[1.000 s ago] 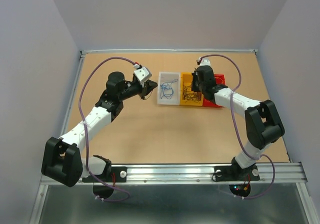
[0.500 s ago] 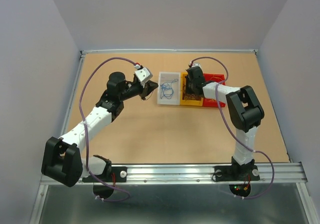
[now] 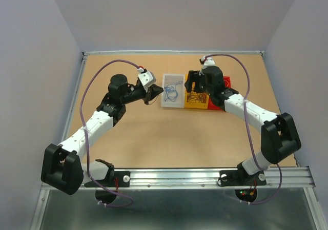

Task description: Untangle the cables

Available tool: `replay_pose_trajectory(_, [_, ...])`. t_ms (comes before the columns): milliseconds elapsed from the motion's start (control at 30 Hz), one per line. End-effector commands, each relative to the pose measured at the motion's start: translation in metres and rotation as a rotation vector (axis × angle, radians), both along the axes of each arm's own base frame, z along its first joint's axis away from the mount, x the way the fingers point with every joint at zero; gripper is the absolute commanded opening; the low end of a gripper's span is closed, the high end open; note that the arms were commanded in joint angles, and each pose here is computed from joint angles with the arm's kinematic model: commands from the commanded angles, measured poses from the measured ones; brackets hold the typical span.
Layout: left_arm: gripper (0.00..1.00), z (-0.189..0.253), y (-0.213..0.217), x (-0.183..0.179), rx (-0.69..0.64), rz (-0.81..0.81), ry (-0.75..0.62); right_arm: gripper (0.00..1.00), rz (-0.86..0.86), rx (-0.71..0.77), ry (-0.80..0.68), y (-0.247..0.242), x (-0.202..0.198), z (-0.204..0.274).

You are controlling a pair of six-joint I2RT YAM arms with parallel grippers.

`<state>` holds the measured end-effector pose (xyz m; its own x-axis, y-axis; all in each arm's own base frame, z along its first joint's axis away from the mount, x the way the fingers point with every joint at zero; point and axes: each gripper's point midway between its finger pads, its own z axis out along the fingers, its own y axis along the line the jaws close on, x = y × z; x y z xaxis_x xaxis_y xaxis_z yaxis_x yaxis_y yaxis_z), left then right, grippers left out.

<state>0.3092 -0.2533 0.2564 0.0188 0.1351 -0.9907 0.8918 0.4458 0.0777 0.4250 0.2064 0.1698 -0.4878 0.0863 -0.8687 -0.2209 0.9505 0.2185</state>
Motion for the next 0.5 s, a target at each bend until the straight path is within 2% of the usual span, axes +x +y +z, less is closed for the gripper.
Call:
replay_pose_trajectory(0, [0.15,0.033,-0.007,-0.014,-0.038,-0.079,-0.088,0.80,0.196,0.043,-0.081,0.027,-0.026,0.016])
replay_pose_trajectory(167, [0.15,0.032,-0.012,-0.022,-0.043,-0.137,-0.055,0.75,0.522,0.121,-0.179,0.068,-0.068,0.038])
replay_pose_trajectory(267, [0.15,0.035,-0.017,-0.029,-0.052,-0.192,-0.031,0.79,0.686,0.162,-0.268,0.088,-0.093,0.053])
replay_pose_trajectory(467, [0.15,0.033,-0.023,-0.047,-0.065,-0.326,0.034,0.82,0.812,0.217,-0.379,0.099,-0.116,0.067])
